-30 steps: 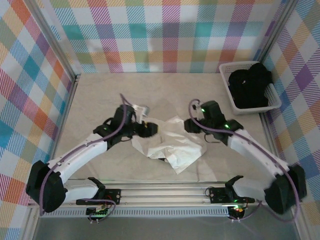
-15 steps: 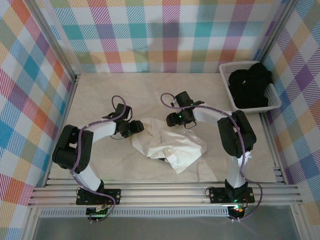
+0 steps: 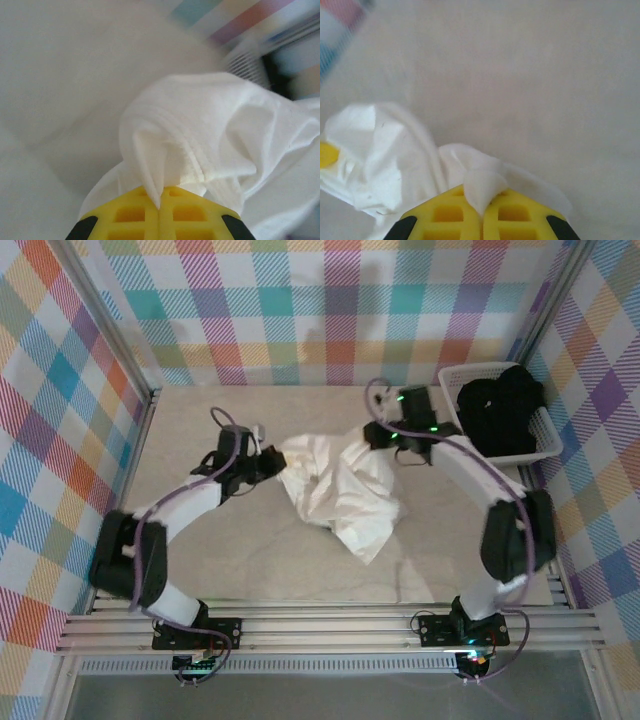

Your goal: Fold the inside-out t-shirt

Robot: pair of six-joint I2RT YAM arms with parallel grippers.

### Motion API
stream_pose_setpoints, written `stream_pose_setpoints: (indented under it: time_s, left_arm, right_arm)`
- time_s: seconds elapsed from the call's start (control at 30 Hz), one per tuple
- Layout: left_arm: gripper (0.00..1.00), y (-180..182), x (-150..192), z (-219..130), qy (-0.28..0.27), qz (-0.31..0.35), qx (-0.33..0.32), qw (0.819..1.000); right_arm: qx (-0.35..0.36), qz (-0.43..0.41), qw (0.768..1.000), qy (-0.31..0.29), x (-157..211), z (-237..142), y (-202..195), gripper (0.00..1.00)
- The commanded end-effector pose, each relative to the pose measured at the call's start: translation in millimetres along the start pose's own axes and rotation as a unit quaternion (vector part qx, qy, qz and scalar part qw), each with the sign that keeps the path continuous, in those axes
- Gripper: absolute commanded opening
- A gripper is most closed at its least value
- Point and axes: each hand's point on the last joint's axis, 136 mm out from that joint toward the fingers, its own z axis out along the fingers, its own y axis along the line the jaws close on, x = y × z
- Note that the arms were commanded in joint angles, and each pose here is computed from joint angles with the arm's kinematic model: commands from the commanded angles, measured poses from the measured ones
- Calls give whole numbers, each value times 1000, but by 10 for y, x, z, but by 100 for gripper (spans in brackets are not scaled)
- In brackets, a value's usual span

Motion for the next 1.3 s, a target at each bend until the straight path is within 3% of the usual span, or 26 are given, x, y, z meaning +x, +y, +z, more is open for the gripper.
stream_pose_setpoints:
  time_s: [0.0,0.13,0.2,0.27,0.33,0.5,0.6,0.7,0.97,1.07,1.27]
  left_arm:
    - [0,-730,-523,-591,-107,73,93,987]
    - [4,-617,-68,-709,-51,93,71,992]
    - [17,-420,316,-688,4,91,54,994]
    - [37,-174,739,-673,64,74,33,995]
    - [49,33,982,-701,94,56,4,994]
    - [70,340,1115,-688,98,31,-62,993]
    - [72,390,1215,-516,131,22,-80,988]
    - [72,414,1352,-309,171,53,-113,977]
    - [72,612,1555,144,224,126,-181,949]
    - [67,545,1666,313,245,146,-167,944]
    - [56,716,1763,405,267,163,-212,926]
  right_arm:
    - [-25,-72,992,-100,-418,-593,372,0]
    - [-14,-51,996,-78,107,-830,330,7]
    - [-12,-27,999,-41,525,-861,277,15]
    - [-15,1,1000,0,1000,-888,245,30]
    - [-24,20,999,23,1357,-905,252,42]
    - [-82,18,996,39,1631,-738,523,53]
    - [-76,8,993,90,1749,-420,623,53]
    - [-57,11,990,131,1827,-89,607,52]
    - [28,35,978,202,2095,545,228,54]
    - [12,49,976,211,2174,622,263,54]
    - [-61,66,968,236,2332,750,521,53]
